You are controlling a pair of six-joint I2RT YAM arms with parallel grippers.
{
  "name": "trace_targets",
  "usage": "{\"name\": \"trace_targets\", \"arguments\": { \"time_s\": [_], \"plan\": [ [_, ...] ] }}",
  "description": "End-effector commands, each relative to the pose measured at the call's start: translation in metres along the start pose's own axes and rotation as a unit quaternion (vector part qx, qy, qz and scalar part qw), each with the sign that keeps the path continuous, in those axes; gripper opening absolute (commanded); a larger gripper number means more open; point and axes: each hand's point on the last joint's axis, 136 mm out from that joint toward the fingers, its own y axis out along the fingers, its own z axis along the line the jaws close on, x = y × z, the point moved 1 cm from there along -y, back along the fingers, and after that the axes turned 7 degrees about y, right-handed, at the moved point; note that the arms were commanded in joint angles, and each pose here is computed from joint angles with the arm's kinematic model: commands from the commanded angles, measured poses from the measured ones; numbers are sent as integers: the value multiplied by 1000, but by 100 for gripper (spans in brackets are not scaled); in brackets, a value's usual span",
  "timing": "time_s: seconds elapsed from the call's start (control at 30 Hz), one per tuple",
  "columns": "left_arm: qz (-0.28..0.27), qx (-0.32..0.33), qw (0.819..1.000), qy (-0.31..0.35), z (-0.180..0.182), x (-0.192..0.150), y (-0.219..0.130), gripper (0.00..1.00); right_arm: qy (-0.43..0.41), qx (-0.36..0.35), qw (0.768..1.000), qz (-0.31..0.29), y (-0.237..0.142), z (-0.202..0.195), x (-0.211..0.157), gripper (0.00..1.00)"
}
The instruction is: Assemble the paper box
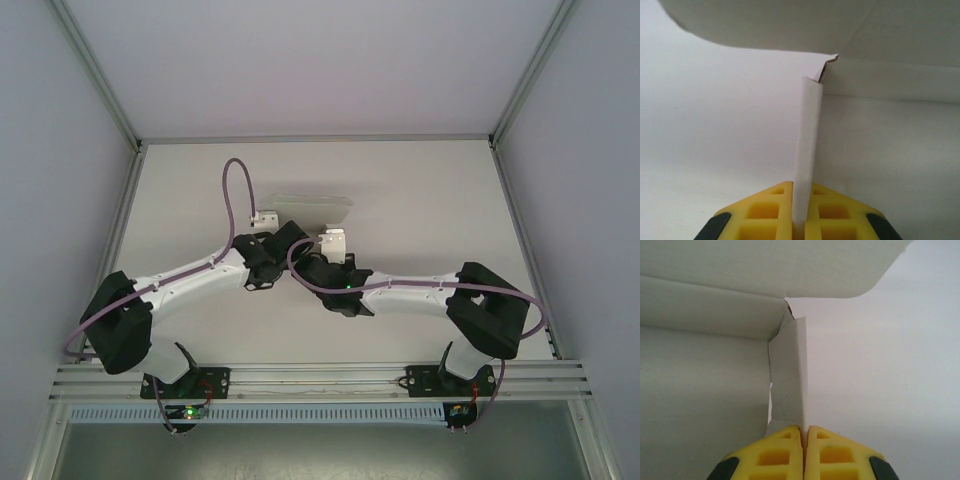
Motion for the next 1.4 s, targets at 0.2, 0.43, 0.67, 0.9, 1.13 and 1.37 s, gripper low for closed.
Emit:
{"name": "trace_targets", "arguments": {
  "time_s": [0.2, 0.43, 0.67, 0.9, 1.13, 1.37],
  "plan": [
    [26, 23, 999, 41, 11, -17, 13, 0, -109, -47, 992, 42, 20, -48, -41, 0],
    [46, 29, 998, 32, -7, -22, 40, 0, -86, 7, 994, 70, 28, -30, -60, 2],
    [75, -1, 997, 20, -29, -38, 63, 3, -80, 0, 993, 91, 30, -34, -66, 14],
    [80, -12, 997, 15, -35, -41, 66, 18, -42, 33, 993, 109, 28, -26, -62, 31],
    [74, -20, 997, 12, -37, -34, 62, 33, -17, 64, 992, 107, 25, -9, -46, 41],
    [59, -35, 998, 2, -37, -24, 50, 48, 6, 73, 993, 93, 22, 0, -29, 51]
  ]
}}
